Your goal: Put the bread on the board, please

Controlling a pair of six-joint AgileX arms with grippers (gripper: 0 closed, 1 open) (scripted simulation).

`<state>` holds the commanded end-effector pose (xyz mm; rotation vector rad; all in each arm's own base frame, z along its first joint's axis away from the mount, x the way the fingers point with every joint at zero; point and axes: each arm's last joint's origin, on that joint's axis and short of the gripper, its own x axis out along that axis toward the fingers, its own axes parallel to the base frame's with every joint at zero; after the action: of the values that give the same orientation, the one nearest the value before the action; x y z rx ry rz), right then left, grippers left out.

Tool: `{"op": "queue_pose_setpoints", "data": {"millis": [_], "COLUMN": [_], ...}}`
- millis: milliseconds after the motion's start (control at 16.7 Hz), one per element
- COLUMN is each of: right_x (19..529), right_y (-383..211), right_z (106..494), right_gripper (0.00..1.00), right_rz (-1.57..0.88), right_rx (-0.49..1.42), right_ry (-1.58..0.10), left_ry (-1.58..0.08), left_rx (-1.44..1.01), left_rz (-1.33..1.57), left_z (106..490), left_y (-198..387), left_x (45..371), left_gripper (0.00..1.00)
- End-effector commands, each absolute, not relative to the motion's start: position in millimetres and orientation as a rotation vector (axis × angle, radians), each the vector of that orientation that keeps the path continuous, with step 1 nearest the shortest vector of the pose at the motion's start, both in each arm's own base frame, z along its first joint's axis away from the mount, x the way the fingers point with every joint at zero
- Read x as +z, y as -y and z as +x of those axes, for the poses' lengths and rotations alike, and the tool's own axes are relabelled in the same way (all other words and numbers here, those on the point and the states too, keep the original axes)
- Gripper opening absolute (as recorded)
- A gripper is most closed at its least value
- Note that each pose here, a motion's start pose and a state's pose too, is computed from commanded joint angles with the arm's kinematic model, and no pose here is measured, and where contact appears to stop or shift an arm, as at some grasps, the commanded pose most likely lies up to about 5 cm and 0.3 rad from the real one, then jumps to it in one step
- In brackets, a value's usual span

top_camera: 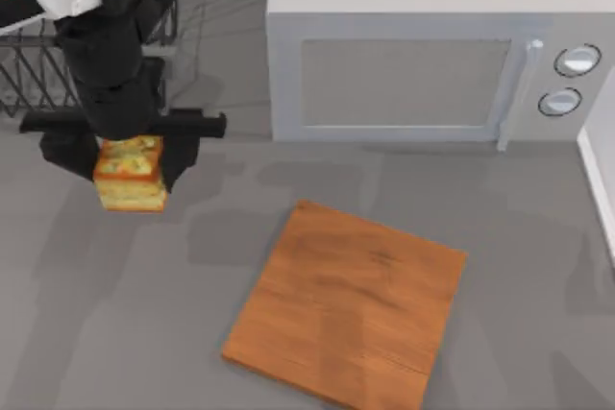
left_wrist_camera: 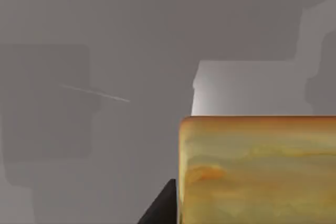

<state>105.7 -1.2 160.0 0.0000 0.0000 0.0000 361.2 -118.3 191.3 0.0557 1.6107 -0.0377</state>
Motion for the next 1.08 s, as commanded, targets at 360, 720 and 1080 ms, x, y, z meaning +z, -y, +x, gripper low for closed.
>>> {"op": "queue_pose_setpoints", "data": {"millis": [360,720,1080], "right_x": [160,160,160], "right_y": [1,1,1], "right_z": [106,106,106], "right_gripper": [1.00,1.00,1.00], "right_rz": [0.000,0.000,0.000], "right_rx": [0.000,0.000,0.000], "right_ry": [0.000,0.000,0.000], "left_ry": [-1.587,-1.559,-1.561], "left_rx": [-0.004,-0.016,-0.012], "left_rz": [0.031,0.016,0.014], "left_z": [298,267,268], "left_y": [274,313,312], "left_x": [182,184,178], "left_gripper": [0.00,0.00,0.00]}}
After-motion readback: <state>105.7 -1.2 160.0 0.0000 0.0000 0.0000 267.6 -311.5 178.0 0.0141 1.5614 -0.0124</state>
